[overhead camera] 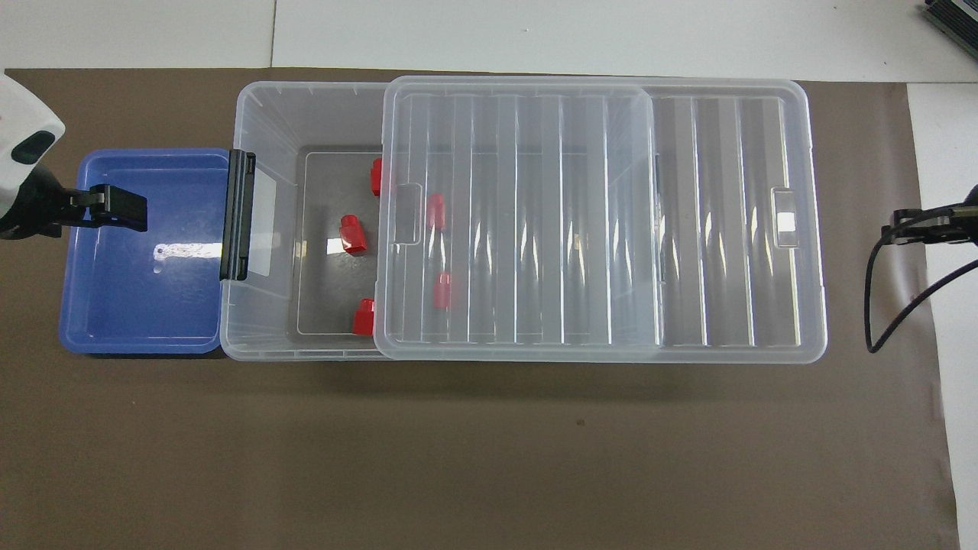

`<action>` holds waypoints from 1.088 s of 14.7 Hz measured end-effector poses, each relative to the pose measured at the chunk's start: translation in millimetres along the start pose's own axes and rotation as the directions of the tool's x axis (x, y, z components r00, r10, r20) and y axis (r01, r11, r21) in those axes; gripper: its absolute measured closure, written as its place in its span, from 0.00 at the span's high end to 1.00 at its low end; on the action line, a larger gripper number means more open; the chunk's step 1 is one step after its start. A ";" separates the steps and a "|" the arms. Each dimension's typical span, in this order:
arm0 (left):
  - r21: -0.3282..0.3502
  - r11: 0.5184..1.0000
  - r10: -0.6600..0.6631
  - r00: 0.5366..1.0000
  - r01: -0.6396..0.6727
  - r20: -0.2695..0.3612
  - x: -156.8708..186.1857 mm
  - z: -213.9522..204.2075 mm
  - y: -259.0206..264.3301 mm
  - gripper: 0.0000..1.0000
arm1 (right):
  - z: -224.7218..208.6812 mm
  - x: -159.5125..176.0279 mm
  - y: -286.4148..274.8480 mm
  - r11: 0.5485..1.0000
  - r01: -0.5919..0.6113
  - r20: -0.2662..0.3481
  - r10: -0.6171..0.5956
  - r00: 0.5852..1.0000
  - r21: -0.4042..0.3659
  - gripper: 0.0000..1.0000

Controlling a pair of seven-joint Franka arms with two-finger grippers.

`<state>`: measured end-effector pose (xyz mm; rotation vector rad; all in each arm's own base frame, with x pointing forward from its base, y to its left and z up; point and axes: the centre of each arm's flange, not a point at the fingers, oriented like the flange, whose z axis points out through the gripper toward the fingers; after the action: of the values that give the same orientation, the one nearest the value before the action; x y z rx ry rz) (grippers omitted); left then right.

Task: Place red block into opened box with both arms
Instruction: 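Push the clear lid back over the box with the right gripper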

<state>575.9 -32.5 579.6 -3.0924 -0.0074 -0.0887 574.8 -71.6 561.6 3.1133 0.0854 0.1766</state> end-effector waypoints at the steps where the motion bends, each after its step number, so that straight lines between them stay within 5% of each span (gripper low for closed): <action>1: 0.000 1.000 0.007 1.000 -0.007 0.002 -0.3 0.0 0.0 1.00 | 13.6 5.4 8.2 1.000 0.030 -0.005 -0.030 1.000 -0.006 0.01; 9: 0.001 0.999 0.048 0.999 -0.048 0.004 -3.7 -4.6 -0.3 1.00 | 91.3 33.3 14.9 0.996 0.084 -0.007 -0.084 0.996 -0.024 0.01; 16: 0.004 0.998 0.057 0.998 -0.057 0.003 -11.7 -17.8 -1.3 1.00 | 102.0 44.4 -30.3 0.997 0.081 -0.020 -0.081 0.996 -0.018 0.01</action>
<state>563.1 -32.1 596.7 -3.0860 0.0809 -0.0820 628.8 -40.8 464.6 3.0844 0.2093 0.2059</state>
